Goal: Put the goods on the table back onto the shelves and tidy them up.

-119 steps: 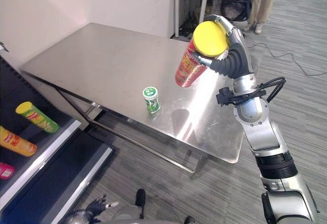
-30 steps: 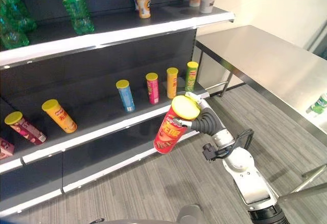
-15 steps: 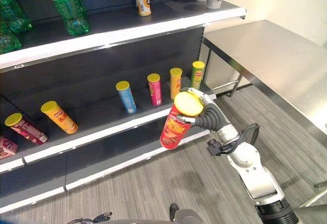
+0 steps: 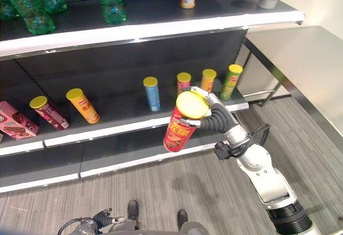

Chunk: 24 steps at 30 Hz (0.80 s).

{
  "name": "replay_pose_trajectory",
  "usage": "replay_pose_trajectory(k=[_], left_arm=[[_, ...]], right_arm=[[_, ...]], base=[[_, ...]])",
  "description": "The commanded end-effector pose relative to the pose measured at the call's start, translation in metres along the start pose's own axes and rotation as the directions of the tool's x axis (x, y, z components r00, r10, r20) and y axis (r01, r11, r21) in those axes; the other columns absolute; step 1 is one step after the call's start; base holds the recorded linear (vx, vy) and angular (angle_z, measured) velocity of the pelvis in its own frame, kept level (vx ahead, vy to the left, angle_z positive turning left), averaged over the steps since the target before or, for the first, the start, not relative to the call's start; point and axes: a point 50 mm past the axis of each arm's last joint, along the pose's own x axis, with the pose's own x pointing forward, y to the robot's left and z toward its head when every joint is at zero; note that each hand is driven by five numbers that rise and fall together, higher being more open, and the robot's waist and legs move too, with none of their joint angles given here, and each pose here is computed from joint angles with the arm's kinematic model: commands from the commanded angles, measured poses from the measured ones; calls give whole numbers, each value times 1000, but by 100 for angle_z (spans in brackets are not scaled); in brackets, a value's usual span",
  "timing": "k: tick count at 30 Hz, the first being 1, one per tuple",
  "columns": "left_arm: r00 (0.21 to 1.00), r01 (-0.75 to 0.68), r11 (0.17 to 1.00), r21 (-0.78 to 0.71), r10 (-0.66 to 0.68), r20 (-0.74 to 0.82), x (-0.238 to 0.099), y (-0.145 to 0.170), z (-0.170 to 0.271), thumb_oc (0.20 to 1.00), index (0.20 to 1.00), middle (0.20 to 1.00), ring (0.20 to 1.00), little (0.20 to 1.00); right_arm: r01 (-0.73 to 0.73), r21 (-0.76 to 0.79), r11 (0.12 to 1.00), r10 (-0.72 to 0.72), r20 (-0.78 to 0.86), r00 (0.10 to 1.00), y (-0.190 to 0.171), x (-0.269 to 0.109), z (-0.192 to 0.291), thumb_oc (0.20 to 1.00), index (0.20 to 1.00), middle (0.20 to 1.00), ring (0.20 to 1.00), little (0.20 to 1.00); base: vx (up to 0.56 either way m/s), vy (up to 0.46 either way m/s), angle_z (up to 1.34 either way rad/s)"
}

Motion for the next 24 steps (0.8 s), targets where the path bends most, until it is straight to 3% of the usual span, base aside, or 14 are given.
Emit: replay_pose_trajectory(k=[1, 9, 17, 21, 24], left_arm=[[999, 40, 999, 4, -40, 19, -3, -20, -4, 1000, 1000, 1000, 1000, 1000], [996, 64, 979, 193, -75, 53, 1, -17, 14, 1000, 1000, 1000, 1000, 1000], [998, 67, 993, 99, -65, -22, -2, -15, -10, 1000, 1000, 1000, 1000, 1000], [992, 116, 986, 123, -121, 31, -1, -24, 3, 1000, 1000, 1000, 1000, 1000], [997, 77, 994, 82, -78, 2, -2, -24, -6, 1000, 1000, 1000, 1000, 1000]], right_arm=[[3, 7, 1000, -4, 240, 971, -6, 13, 42, 200, 200, 200, 200, 200], [-48, 5, 999, 46, 198, 979, 3, 7, 37, 200, 200, 200, 200, 200], [-4, 46, 999, -3, 153, 988, 13, 2, 29, 200, 200, 200, 200, 200], [-6, -18, 1000, 9, 169, 986, 10, 0, 31, 200, 200, 200, 200, 200], [-26, 37, 999, 20, 146, 989, 20, -8, 28, 200, 200, 200, 200, 200]], base=[[205, 369, -78], [202, 441, -42], [122, 324, 1], [88, 6, -26], [134, -77, 22]])
